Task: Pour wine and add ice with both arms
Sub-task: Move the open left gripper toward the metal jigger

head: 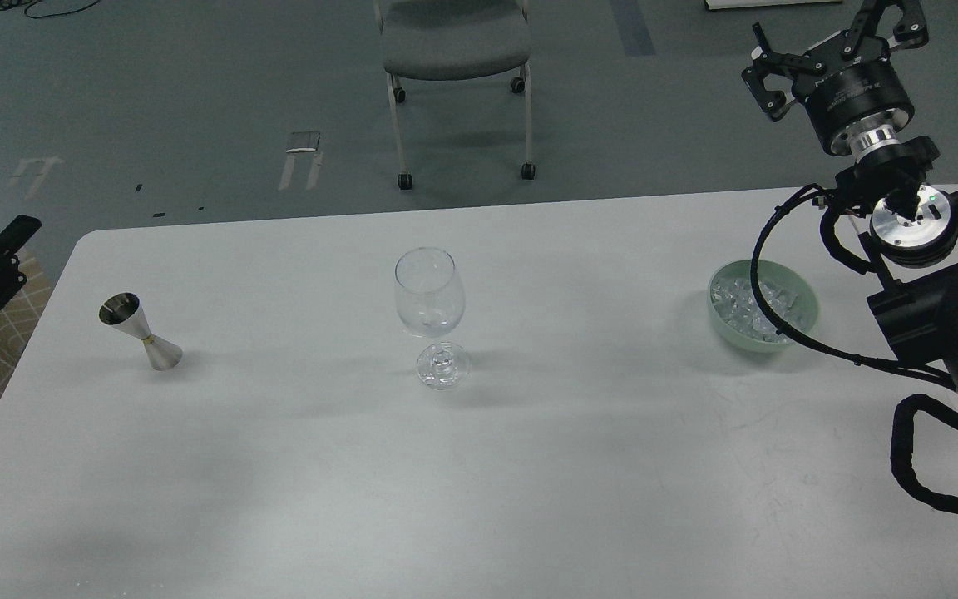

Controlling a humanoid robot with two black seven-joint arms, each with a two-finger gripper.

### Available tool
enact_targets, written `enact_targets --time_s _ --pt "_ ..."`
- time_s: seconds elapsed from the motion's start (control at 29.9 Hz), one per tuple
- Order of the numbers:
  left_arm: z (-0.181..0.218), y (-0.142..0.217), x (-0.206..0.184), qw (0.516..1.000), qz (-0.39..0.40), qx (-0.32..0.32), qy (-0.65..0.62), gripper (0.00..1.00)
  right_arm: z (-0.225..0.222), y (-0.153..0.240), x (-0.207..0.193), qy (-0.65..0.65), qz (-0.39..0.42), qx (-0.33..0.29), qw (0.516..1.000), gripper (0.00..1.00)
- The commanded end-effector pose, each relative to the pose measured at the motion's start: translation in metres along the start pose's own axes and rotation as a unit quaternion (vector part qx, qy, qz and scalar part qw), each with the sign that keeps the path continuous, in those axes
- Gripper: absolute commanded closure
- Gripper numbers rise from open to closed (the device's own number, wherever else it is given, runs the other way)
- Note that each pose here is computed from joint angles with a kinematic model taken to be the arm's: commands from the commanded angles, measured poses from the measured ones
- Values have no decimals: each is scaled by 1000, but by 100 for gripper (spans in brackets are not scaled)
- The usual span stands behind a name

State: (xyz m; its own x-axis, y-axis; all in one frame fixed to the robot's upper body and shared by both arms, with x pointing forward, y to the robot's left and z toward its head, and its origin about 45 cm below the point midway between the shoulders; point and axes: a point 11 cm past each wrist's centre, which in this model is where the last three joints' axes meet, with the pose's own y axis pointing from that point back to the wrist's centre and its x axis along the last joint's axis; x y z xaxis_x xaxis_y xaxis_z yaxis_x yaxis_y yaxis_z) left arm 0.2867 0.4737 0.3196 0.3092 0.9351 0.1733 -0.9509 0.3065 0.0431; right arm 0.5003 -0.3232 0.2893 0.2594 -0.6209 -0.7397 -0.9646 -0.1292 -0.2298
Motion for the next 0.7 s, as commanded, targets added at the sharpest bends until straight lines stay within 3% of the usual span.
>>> enact_targets --time_s 0.0,0.17,0.33,0.47,0.67 --pt "1 5 -25 992 -50 31 -116 15 -3 3 4 3 4 2 1000 0" --pt "-6 9 -39 974 -83 59 -200 14 -13 4 5 11 3 7 1000 0" --pt "-13 9 -43 979 -76 51 -184 9 -16 7 8 14 5 8 1000 0" --pt "-16 14 -42 999 -31 0 -26 4 -16 9 10 15 6 7 1000 0" --pt "-39 39 -24 983 43 -19 179 3 -15 8 7 15 1 7 1000 0"
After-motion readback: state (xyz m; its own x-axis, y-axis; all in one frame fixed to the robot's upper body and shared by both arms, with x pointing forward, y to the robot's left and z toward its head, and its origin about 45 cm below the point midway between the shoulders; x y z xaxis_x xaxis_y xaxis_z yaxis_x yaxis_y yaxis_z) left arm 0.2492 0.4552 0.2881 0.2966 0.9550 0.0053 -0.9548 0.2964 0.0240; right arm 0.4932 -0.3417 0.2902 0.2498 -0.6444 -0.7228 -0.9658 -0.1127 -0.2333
